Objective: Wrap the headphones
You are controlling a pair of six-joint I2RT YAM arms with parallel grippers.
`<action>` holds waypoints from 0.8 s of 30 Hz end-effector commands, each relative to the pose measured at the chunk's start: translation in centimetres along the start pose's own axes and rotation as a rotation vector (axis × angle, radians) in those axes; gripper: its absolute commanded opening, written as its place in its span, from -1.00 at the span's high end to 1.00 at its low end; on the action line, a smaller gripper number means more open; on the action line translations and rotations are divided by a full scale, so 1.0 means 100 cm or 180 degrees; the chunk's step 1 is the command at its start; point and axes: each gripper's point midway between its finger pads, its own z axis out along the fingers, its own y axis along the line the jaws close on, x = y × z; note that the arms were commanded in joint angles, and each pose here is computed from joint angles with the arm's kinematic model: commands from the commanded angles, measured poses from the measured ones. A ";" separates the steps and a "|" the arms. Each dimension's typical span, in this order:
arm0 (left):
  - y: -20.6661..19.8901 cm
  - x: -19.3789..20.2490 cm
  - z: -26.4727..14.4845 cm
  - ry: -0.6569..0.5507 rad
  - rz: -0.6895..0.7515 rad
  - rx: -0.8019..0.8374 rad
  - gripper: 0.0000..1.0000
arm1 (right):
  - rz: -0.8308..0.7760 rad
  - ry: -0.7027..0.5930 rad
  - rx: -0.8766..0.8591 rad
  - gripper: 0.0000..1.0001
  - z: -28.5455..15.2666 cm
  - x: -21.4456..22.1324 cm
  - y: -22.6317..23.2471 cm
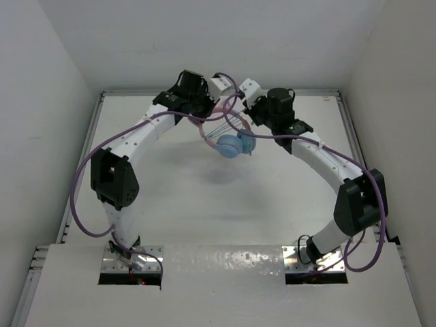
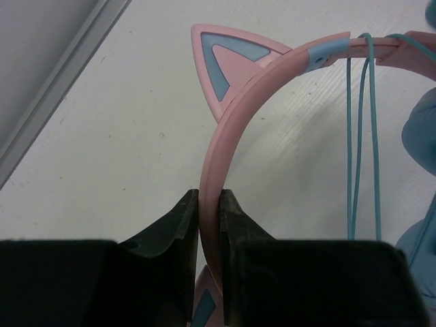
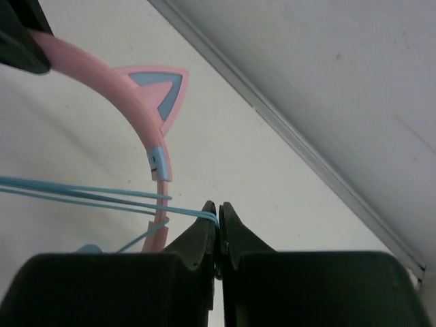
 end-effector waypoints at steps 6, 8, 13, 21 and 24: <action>-0.015 -0.032 -0.065 -0.0248 -0.0114 0.0275 1.00 | 0.0683 -0.0137 0.0591 0.93 -0.005 0.026 -0.058; -0.015 -0.034 -0.067 -0.0267 -0.0153 0.0264 1.00 | 0.0728 -0.0111 0.0506 0.91 -0.002 0.036 -0.051; -0.019 -0.037 -0.068 -0.0289 -0.0192 0.0318 1.00 | 0.0886 -0.0175 0.0386 0.56 0.002 0.044 -0.041; -0.025 -0.044 -0.076 -0.0358 -0.0304 0.0417 1.00 | 0.0992 -0.0198 0.0129 0.27 0.008 0.051 -0.022; -0.023 -0.044 -0.078 -0.0360 -0.0336 0.0386 1.00 | 0.0984 -0.0189 -0.0049 0.29 0.004 0.059 -0.006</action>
